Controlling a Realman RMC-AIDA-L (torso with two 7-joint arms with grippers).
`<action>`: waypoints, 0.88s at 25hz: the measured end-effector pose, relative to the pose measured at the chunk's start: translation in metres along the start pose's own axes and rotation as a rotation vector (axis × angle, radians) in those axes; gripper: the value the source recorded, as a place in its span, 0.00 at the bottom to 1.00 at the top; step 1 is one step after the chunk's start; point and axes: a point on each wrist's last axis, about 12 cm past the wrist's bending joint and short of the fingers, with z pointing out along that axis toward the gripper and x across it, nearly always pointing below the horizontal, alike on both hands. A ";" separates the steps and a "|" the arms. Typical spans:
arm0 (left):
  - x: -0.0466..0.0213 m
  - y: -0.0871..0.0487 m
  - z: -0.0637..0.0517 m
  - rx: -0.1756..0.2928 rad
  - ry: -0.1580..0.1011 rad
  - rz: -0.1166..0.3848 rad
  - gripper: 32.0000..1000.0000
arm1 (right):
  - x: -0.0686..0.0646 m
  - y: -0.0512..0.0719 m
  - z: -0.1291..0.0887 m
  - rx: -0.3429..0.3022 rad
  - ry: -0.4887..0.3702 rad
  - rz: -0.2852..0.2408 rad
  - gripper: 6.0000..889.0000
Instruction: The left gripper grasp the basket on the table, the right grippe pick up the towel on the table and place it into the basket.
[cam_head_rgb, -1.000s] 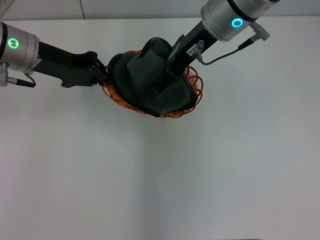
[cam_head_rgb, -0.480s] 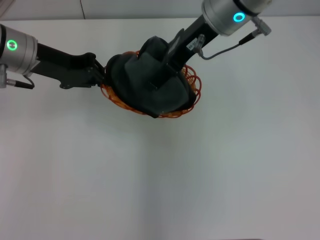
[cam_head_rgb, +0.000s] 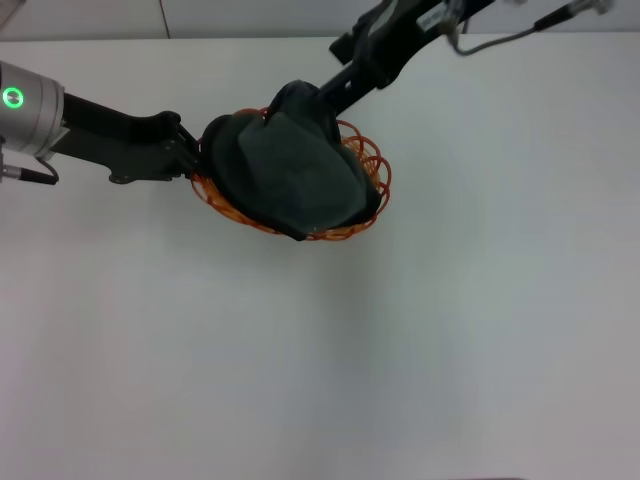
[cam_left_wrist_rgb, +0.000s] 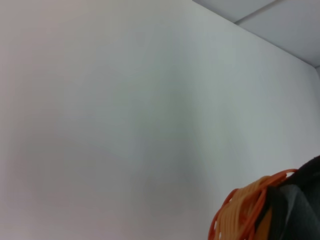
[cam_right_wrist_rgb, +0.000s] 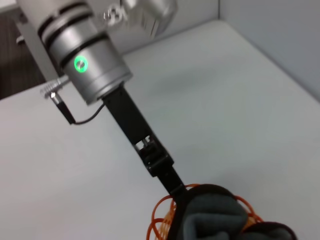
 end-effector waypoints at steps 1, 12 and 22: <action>0.0005 0.001 0.000 -0.001 -0.001 -0.003 0.04 | -0.001 0.000 -0.006 0.004 -0.012 -0.001 0.99; 0.0012 0.003 -0.002 -0.002 -0.005 -0.009 0.04 | 0.005 0.000 -0.031 -0.006 -0.055 0.022 0.98; 0.0015 0.004 -0.002 -0.005 -0.003 -0.008 0.04 | 0.005 0.001 -0.034 0.006 -0.061 0.016 0.98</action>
